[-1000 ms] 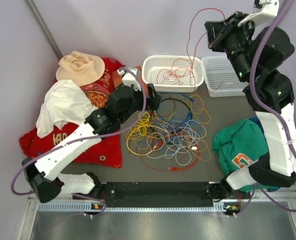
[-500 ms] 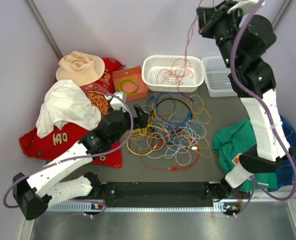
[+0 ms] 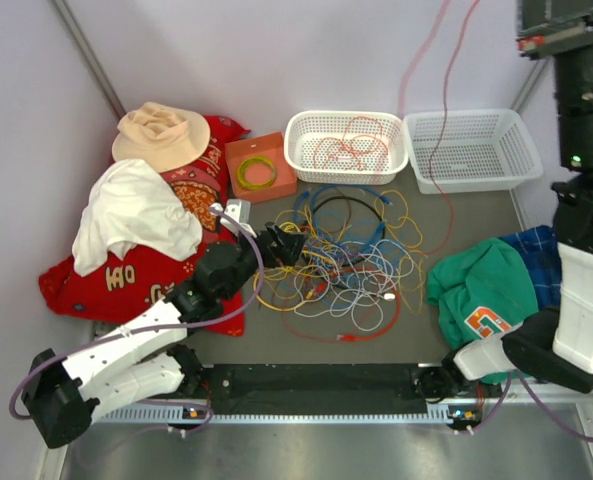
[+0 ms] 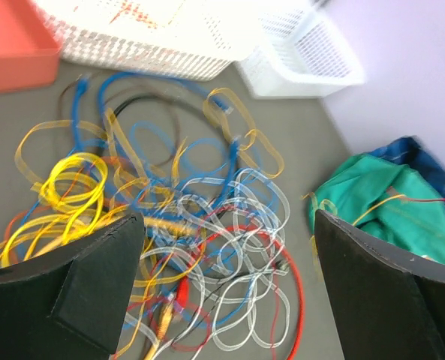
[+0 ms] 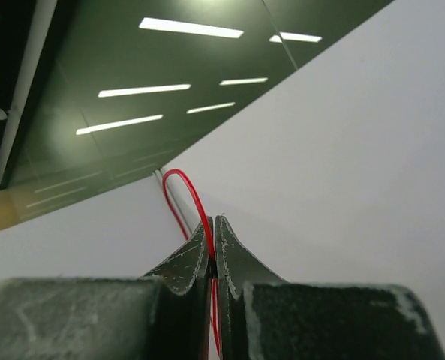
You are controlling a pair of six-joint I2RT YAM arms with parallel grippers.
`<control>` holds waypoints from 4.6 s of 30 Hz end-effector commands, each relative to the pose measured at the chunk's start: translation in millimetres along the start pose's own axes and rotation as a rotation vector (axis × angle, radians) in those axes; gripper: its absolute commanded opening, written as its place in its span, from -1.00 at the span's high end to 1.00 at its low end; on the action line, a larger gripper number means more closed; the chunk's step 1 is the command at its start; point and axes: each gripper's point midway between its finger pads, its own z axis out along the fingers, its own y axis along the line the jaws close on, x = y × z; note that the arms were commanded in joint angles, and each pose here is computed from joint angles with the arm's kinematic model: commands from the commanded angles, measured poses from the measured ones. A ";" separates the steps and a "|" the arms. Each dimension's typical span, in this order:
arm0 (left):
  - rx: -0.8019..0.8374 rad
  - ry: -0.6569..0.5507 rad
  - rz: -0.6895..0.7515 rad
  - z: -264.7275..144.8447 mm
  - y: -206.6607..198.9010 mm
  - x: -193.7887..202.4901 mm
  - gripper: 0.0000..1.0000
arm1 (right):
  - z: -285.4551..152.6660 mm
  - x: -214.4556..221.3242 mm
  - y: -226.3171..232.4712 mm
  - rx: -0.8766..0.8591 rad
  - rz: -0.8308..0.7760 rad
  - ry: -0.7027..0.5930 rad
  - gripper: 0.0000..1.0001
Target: Untangle the cables
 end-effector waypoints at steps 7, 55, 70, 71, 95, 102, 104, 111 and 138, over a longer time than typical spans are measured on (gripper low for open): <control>0.519 -0.240 0.012 -16.1 -100.6 -48.3 -0.97 | -37.3 -38.2 11.4 -0.010 0.001 -0.008 1.00; 0.470 -0.237 0.143 -5.3 -103.6 -33.1 -0.97 | -93.2 120.8 -49.0 0.120 -0.060 0.574 1.00; 0.914 -0.219 0.150 -8.0 -195.4 2.0 -0.97 | -101.7 116.6 -41.7 0.101 -0.029 0.587 1.00; 0.907 -0.224 0.147 -5.3 -195.2 2.2 -0.97 | -101.3 115.3 -41.4 0.102 -0.028 0.583 1.00; 0.794 -0.265 0.185 11.5 -185.1 -0.5 -0.97 | -115.2 118.3 -36.1 0.067 -0.018 0.622 1.00; 0.414 -0.236 0.226 16.7 -130.5 -31.8 -0.97 | -121.6 126.9 -43.7 0.081 -0.031 0.635 1.00; 0.314 -0.215 0.212 22.2 -120.5 -40.0 -0.97 | -120.3 130.5 -47.9 0.093 -0.040 0.635 1.00; -0.026 -0.023 0.149 29.2 -60.5 -11.3 -0.97 | -91.2 145.9 -66.3 0.153 -0.075 0.587 1.00; -0.090 0.202 -0.044 -53.6 35.5 100.5 -0.95 | 101.2 157.8 -185.1 0.279 -0.266 -0.155 1.00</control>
